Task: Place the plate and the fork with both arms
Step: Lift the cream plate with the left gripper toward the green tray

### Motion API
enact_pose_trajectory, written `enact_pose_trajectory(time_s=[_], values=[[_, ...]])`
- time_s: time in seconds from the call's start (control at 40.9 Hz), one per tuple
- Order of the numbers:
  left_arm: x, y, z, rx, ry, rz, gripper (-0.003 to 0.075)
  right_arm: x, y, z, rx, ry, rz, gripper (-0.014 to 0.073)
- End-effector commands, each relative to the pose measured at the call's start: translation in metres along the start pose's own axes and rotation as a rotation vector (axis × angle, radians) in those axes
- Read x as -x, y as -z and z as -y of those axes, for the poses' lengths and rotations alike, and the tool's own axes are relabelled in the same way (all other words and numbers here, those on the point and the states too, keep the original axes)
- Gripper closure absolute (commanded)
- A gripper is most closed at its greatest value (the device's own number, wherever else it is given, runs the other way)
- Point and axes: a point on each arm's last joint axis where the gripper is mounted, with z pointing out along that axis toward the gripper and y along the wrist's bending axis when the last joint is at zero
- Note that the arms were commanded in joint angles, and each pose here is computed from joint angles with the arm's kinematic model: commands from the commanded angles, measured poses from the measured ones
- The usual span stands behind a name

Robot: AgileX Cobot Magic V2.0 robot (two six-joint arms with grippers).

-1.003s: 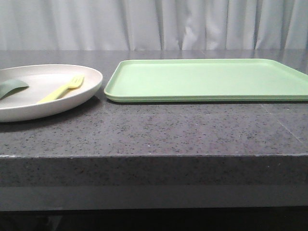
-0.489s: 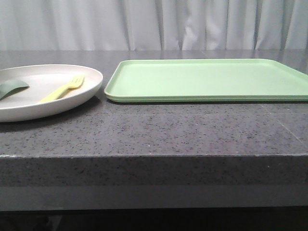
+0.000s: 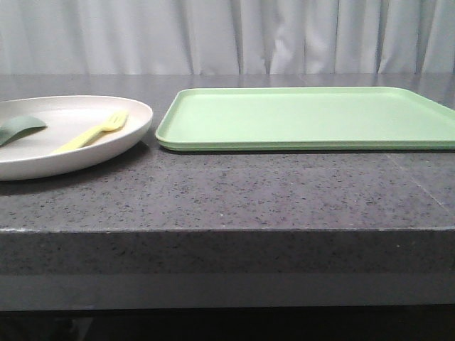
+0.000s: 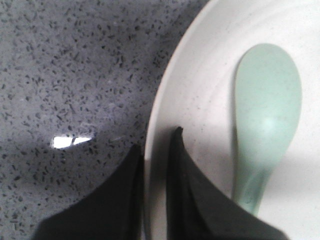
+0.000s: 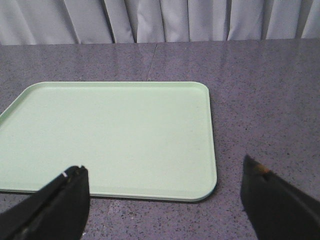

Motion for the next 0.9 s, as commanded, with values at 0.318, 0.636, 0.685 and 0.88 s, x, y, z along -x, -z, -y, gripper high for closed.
enact_pose_trajectory(time_s=[0.318, 0.636, 0.685, 0.88], values=[[0.011, 0.069, -0.022, -0.314, 0.170, 0.308, 0.0738, 0.019, 0.002, -0.002, 0.005, 0.006, 0.107, -0.0038], [0.029, 0.094, 0.017, -0.483, 0.047, 0.367, 0.0738, 0.019, 0.002, -0.002, 0.005, 0.006, 0.109, -0.0038], [0.034, 0.096, 0.027, -0.501, 0.039, 0.374, 0.0738, 0.019, 0.002, -0.002, 0.005, 0.006, 0.109, -0.0038], [0.058, 0.089, 0.088, -0.560, -0.057, 0.324, 0.0738, 0.019, 0.002, -0.002, 0.005, 0.006, 0.109, -0.0038]])
